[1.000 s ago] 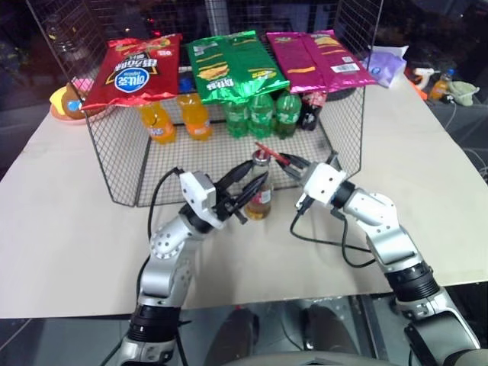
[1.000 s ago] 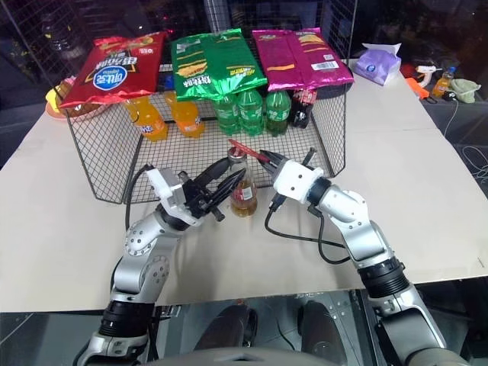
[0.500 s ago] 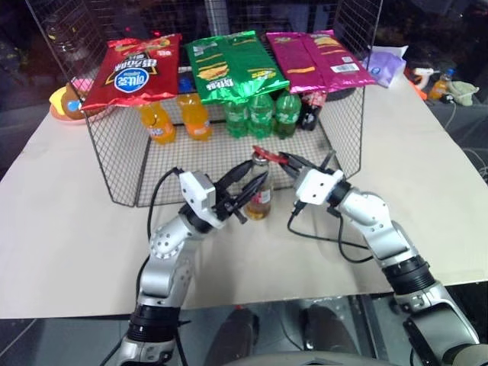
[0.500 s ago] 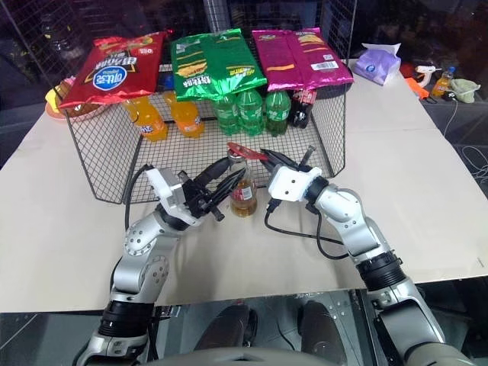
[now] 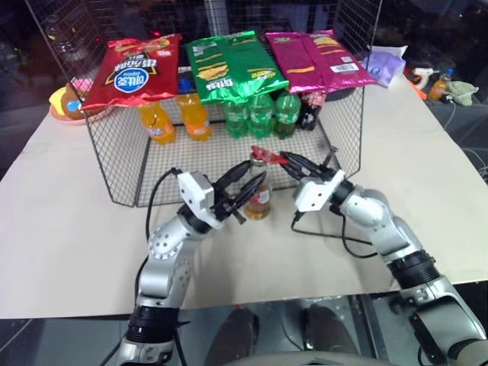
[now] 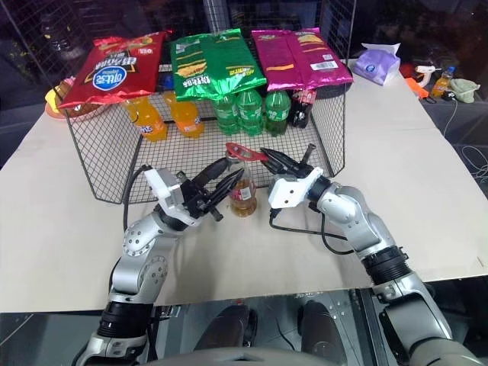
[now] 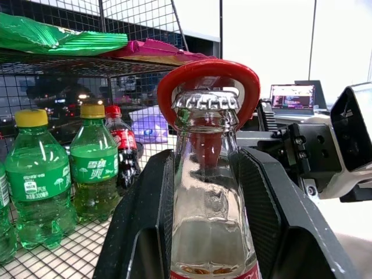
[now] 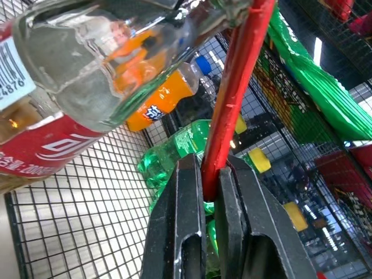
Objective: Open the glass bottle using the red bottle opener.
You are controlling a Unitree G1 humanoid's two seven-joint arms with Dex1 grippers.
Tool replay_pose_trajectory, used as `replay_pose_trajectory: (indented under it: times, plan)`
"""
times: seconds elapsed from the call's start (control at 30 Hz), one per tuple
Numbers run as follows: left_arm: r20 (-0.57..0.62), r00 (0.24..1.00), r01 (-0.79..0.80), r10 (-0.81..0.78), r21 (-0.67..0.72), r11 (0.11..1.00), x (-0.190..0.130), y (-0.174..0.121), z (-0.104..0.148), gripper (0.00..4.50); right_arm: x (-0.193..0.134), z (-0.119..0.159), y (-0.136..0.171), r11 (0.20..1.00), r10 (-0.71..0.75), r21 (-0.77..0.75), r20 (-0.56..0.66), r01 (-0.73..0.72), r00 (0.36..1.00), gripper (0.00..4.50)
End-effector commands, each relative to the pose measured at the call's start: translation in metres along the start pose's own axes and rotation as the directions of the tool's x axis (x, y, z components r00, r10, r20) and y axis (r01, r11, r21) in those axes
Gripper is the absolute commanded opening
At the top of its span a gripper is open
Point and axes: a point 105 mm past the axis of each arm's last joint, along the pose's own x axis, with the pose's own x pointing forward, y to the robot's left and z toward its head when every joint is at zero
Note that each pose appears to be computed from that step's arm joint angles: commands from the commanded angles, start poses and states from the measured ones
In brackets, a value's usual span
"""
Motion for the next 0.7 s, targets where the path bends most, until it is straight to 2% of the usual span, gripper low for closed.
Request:
replay_pose_trajectory:
  times: [0.03,0.17,0.33,0.7]
  plan:
    - [-0.065,0.998,0.01,-0.012,-0.027,1.0,0.002,-0.005,-0.015,1.45,0.014,0.026,0.006,0.992,0.038,-0.12,0.116,-0.024,0.992,0.0]
    - [-0.067,0.998,0.009,-0.01,-0.028,1.0,0.002,-0.005,-0.016,1.45,0.013,0.02,0.002,0.982,0.02,-0.189,0.099,-0.001,0.995,0.0]
    - [-0.07,0.998,0.008,-0.01,-0.029,1.0,0.002,-0.005,-0.016,1.45,0.008,0.013,-0.022,0.96,-0.041,-0.273,0.097,0.066,0.994,0.0]
    - [-0.077,0.997,0.003,-0.005,-0.028,1.0,0.001,-0.004,-0.019,1.45,0.009,0.029,-0.079,0.889,-0.167,-0.392,0.206,0.238,0.964,0.0]
